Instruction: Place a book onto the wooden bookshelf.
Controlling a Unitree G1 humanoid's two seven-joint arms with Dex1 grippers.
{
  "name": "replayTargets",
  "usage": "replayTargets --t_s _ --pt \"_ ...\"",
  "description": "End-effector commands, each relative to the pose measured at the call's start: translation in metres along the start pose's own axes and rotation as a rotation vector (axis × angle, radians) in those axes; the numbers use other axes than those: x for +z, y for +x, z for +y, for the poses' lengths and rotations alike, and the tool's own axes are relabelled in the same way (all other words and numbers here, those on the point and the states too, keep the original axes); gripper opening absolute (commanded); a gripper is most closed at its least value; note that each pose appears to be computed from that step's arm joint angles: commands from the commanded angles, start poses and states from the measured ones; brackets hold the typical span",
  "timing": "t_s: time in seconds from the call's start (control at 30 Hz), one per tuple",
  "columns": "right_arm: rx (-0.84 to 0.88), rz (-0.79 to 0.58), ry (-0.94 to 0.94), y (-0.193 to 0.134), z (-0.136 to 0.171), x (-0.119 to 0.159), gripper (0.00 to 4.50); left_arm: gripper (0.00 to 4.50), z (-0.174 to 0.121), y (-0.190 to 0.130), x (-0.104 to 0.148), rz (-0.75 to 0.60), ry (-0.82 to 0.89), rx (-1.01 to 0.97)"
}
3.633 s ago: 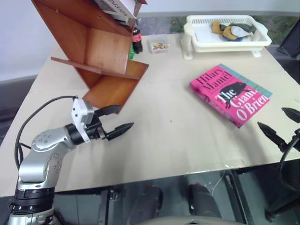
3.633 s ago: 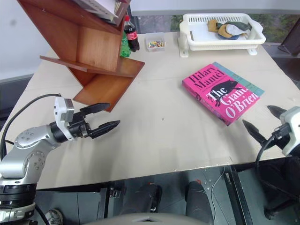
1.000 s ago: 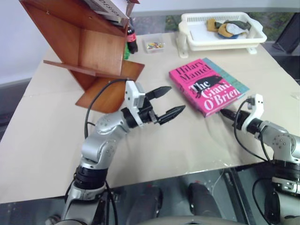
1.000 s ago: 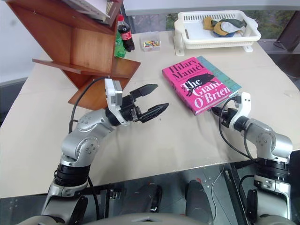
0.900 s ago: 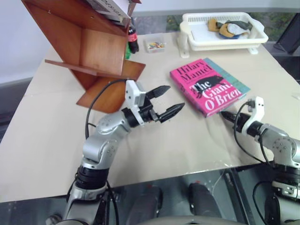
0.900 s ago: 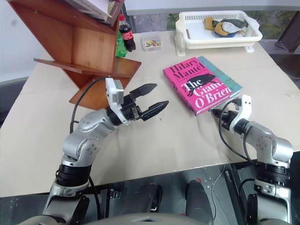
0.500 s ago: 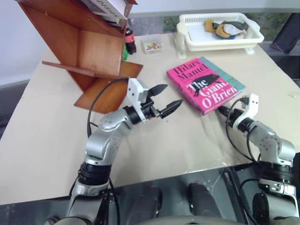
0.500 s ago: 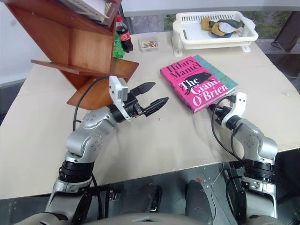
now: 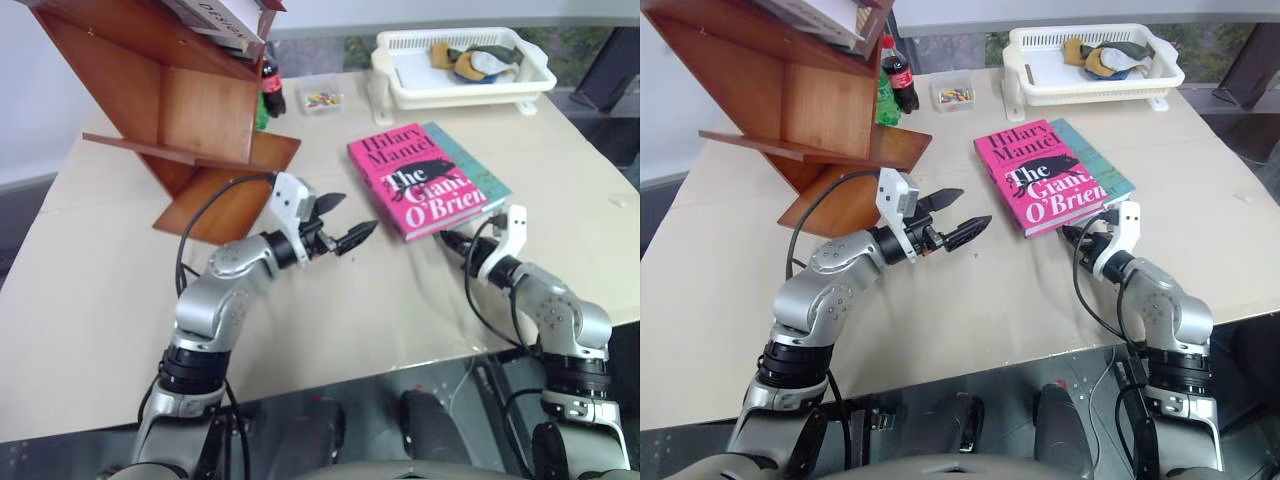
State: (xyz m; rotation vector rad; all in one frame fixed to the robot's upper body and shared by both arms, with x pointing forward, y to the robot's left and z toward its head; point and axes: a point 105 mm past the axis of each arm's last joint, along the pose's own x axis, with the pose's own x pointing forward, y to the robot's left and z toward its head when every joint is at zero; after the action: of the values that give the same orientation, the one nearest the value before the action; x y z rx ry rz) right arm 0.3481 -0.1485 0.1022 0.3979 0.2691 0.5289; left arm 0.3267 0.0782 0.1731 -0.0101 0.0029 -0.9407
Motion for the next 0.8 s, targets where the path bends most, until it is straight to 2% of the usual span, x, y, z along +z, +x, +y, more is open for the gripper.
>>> replayTargets --t_s 0.03,0.13,0.27,0.4,0.47,0.57,0.8 --pt "0.053 0.050 -0.068 -0.007 0.015 -0.016 0.07 4.50 0.004 -0.003 0.003 0.010 -0.096 -0.022" --pt "0.069 0.032 -0.138 -0.025 0.024 -0.012 0.92 4.50 0.011 -0.002 -0.001 0.031 -0.197 0.012" --pt "0.035 0.060 -0.378 -0.060 0.037 -0.012 2.70 4.50 0.021 0.005 -0.005 0.043 -0.360 0.070" --pt "0.092 0.021 -0.642 -0.089 0.077 0.003 4.19 4.50 0.023 0.018 -0.010 0.075 -0.574 0.031" --pt "0.095 -0.007 -0.738 -0.096 0.092 0.010 4.19 4.50 0.027 0.028 -0.011 0.079 -0.654 0.028" --pt "0.085 -0.047 -0.787 -0.103 0.107 0.020 4.19 4.50 0.033 0.045 -0.010 0.087 -0.760 0.026" --pt "0.025 -0.135 -0.834 -0.101 0.115 0.043 4.19 4.50 0.024 0.085 -0.016 0.107 -0.894 -0.018"
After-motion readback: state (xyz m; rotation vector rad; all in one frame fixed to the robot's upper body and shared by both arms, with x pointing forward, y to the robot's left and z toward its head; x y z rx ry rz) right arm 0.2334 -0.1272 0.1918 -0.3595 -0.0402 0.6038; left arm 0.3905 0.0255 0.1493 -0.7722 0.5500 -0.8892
